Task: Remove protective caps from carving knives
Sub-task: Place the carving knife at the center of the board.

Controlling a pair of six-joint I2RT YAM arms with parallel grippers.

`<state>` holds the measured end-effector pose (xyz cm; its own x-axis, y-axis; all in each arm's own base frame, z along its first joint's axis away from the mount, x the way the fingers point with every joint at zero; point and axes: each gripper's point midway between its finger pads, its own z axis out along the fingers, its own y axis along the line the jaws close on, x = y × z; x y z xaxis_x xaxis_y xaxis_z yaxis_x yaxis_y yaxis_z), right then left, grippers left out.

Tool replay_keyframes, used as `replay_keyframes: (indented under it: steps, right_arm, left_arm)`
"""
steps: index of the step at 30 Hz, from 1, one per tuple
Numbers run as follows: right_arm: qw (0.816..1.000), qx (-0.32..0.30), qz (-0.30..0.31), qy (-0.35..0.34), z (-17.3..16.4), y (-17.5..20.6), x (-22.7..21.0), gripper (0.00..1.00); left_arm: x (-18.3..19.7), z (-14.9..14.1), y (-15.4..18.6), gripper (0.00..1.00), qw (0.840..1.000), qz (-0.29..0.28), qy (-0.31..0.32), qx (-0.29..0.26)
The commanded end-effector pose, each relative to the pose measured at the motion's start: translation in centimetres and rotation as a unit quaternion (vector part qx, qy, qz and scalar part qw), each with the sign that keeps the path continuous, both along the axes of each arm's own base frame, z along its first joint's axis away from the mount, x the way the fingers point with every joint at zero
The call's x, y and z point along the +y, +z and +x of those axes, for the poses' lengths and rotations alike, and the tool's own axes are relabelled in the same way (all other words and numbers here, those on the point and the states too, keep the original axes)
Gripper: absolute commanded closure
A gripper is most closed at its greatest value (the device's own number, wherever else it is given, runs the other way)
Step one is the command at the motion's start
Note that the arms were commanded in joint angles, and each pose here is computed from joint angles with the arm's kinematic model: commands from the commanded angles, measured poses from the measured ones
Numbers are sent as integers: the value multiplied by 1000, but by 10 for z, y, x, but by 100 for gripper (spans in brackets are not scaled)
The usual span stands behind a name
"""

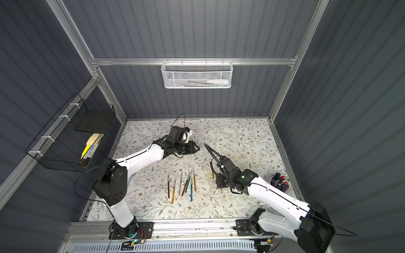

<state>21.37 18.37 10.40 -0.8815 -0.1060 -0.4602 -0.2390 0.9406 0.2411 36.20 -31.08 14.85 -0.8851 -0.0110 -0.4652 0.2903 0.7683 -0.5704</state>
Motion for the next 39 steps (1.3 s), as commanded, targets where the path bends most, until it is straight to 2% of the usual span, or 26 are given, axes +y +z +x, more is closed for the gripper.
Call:
replay_keyframes:
  steps: [1, 7, 9, 12, 21, 26, 39]
  right_arm:
    - [1000, -11, 22, 13, 17, 11, 22, 99]
    - [999, 23, 18, 21, 39, -4, 50, 99]
    - [1000, 27, 2, 14, 48, -12, 53, 99]
    - [999, 34, -15, -1, 61, -22, 57, 99]
    - [996, 74, -37, -27, 83, -49, 58, 95]
    - [995, 83, -51, -30, 87, -58, 57, 94]
    - [989, 108, -85, -47, 94, -78, 53, 92]
  left_arm:
    - [33, -22, 3, 56, 999, 36, 4, -6]
    - [73, -60, 9, 32, 999, 53, 13, -7]
    - [82, -73, 8, 16, 998, 59, 12, -5]
    - [89, -87, 10, 1, 998, 55, 6, -11]
    - [97, -97, 10, 0, 998, 54, 14, -16]
    - [91, -94, 19, 1, 999, 26, 14, -35]
    - [88, -97, 16, 1, 999, 15, 5, -38]
